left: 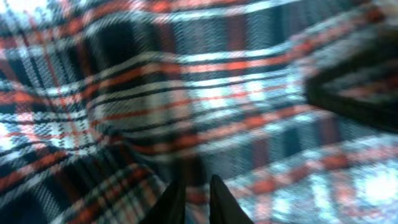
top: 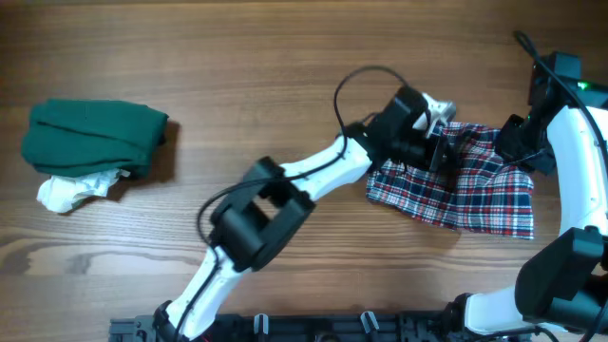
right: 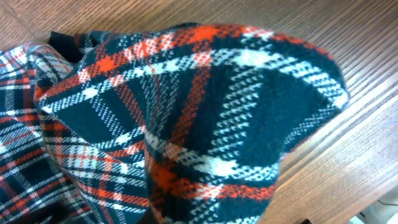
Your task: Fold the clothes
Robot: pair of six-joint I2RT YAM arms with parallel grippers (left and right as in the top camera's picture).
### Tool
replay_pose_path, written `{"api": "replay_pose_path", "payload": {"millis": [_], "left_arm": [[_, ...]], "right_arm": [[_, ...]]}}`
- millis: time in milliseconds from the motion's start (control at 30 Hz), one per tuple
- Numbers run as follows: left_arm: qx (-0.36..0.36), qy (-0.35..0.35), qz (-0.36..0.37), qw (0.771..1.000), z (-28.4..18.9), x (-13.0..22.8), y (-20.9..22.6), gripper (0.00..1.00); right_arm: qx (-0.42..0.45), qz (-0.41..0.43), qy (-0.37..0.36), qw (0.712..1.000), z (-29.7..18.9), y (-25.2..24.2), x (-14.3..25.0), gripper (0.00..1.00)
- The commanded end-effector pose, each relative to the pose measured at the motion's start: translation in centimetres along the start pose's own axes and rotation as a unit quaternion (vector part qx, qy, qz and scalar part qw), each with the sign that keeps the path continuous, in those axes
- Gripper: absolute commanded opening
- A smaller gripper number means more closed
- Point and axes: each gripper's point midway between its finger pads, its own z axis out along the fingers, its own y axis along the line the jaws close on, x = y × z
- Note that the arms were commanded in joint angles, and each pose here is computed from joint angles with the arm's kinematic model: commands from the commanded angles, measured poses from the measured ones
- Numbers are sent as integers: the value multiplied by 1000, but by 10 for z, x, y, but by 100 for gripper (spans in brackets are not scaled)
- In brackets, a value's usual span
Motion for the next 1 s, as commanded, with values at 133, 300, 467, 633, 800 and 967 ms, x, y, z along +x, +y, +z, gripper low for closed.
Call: {"api": "replay_pose_path", "payload": {"millis": [133,300,467,633,800,967], "left_arm": [[44,20,-96,994,28,14,20,16],[42,50,-118,991,25,23,22,10],[-43,49,-206,976,-27,14,101,8],[-113,60,-218,968,-58,25,145,8],[-108,63,-209,970,-57,26,142,12],[-66,54,-191,978,-75,5,110,22]], "right_arm": [[13,-1,-11,1000,-5,-7,-3,4],[7,-10,-6,1000,-5,-3,0,4],[8,-16,-1,1000,-5,-4,2,4],[0,-18,-1,1000,-5,-1,2,4],[-17,-31,2,999,-6,5,3,4],[-18,-41,-3,999,-6,6,0,4]]}}
